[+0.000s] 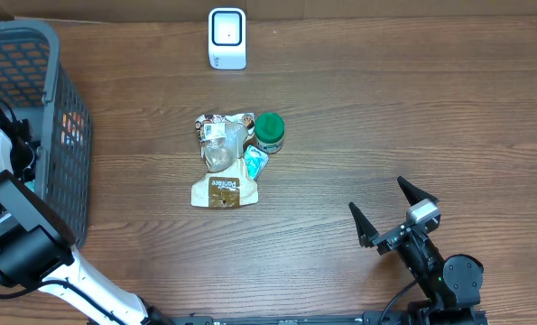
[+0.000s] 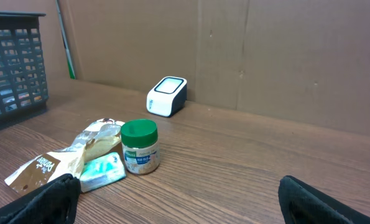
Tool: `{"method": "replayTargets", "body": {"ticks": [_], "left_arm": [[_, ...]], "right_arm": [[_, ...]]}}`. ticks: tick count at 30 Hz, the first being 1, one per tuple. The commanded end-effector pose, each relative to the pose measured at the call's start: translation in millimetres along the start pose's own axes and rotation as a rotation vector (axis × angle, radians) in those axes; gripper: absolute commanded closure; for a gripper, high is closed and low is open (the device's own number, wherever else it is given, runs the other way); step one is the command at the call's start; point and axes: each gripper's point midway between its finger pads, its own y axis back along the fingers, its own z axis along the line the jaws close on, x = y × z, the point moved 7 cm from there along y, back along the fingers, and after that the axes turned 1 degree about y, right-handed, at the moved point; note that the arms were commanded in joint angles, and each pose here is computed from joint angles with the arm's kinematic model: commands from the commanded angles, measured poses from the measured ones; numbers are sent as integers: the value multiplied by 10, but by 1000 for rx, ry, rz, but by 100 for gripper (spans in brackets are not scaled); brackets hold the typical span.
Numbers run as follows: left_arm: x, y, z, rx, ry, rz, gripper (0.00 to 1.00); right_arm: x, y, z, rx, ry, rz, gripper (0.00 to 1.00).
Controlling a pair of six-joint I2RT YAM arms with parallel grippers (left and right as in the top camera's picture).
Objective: Scan the item barcode
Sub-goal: 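Lift the wipes pack out and carry it right of the jar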
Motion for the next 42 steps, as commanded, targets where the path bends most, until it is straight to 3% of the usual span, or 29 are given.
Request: {"method": "replayTargets", "body": {"ticks": [1, 6, 10, 16, 17, 20, 24, 29, 35, 42], "left_arm": [[89, 87, -87, 68, 46, 22, 96], [38, 953, -49, 60, 150, -185, 96], [193, 1738, -159, 87, 230, -367, 96], [733, 2854, -712, 228, 98, -638, 96], [986, 3172, -1033, 301, -5, -718, 96], [1213, 3389, -1320, 282, -115, -787, 96], [1379, 3491, -1695, 294, -249, -817, 96], [1456, 3376, -2265, 355, -376, -746, 96], [1517, 2943, -3242, 338, -595, -624, 96], [1727, 2274, -4173, 289, -750, -504, 96]], "right_arm": [[24, -1, 12, -6, -1, -3, 0], [24, -1, 12, -6, -1, -3, 0], [24, -1, 12, -6, -1, -3, 0], [24, -1, 12, -6, -1, -3, 0], [24, -1, 12, -6, -1, -2, 0], [24, -1, 12, -6, -1, -3, 0], [24, -1, 12, -6, -1, -3, 0], [24, -1, 12, -6, -1, -3, 0], [24, -1, 12, -6, -1, -3, 0], [24, -1, 12, -6, -1, -3, 0]]}}
